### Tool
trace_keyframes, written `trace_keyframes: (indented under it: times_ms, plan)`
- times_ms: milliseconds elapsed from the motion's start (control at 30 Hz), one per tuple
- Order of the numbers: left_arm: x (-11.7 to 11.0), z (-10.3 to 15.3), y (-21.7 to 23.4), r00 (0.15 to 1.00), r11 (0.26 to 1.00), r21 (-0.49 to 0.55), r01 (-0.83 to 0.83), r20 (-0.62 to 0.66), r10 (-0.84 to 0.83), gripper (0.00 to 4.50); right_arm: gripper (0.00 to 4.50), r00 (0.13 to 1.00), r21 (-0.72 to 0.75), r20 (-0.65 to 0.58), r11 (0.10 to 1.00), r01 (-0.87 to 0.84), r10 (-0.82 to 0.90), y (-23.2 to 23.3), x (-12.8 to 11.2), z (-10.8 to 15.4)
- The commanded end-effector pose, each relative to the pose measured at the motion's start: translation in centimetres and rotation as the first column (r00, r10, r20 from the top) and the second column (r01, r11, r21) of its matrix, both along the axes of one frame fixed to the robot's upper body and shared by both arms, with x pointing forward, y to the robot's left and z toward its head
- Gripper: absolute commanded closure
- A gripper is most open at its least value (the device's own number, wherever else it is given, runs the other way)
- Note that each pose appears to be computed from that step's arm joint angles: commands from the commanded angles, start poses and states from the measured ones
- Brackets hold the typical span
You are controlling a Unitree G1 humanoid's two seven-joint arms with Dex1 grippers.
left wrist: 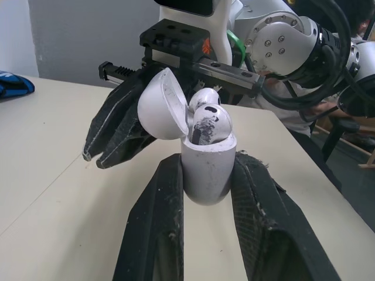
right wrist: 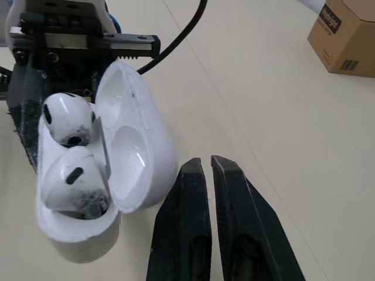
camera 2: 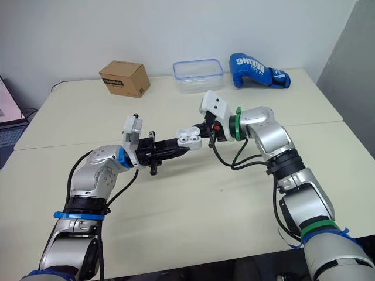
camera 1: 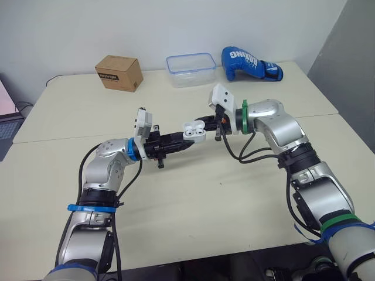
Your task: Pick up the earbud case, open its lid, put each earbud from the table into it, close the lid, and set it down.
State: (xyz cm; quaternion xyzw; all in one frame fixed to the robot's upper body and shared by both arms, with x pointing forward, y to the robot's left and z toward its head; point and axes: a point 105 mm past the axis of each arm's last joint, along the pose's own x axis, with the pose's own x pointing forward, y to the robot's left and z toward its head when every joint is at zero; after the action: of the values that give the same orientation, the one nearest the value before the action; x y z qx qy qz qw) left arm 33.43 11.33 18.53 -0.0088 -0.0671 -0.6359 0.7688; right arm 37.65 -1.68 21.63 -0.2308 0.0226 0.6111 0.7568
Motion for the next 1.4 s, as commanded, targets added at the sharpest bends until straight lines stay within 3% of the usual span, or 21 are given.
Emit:
trace_keyframes:
  times_ms: [33, 433, 733, 1233, 1400]
  plan:
    - [-0.4, 1.2, 0.2, 0.999, 1.000, -0.011, 0.010, 0.048, -0.010, 3.74, 4.24, 0.998, 0.028, 0.049, 0.999, -0.043, 0.042, 0.5, -0.5, 1.5]
    - [-0.5, 1.0, 0.5, 0.999, 1.000, -0.012, 0.000, 0.036, 0.000, 3.74, 4.24, 0.993, 0.079, 0.092, 0.994, -0.075, 0.067, 0.5, -1.4, 2.9]
    - [-0.2, 1.1, 0.8, 0.999, 0.999, -0.025, -0.022, 0.031, 0.023, 3.74, 4.24, 0.990, 0.056, 0.083, 0.992, -0.116, 0.111, 0.3, -3.2, 2.3]
    - [-0.1, 1.2, 1.1, 0.999, 0.999, -0.026, -0.034, 0.026, 0.034, 3.74, 4.38, 0.988, 0.052, 0.088, 0.990, -0.133, 0.129, 0.3, -4.2, 1.8]
    - [0.2, 0.5, 1.2, 0.996, 0.997, 0.007, -0.073, -0.054, 0.073, 3.74, 4.38, 0.987, -0.011, 0.144, 0.997, -0.078, 0.078, -1.6, -3.2, 2.8]
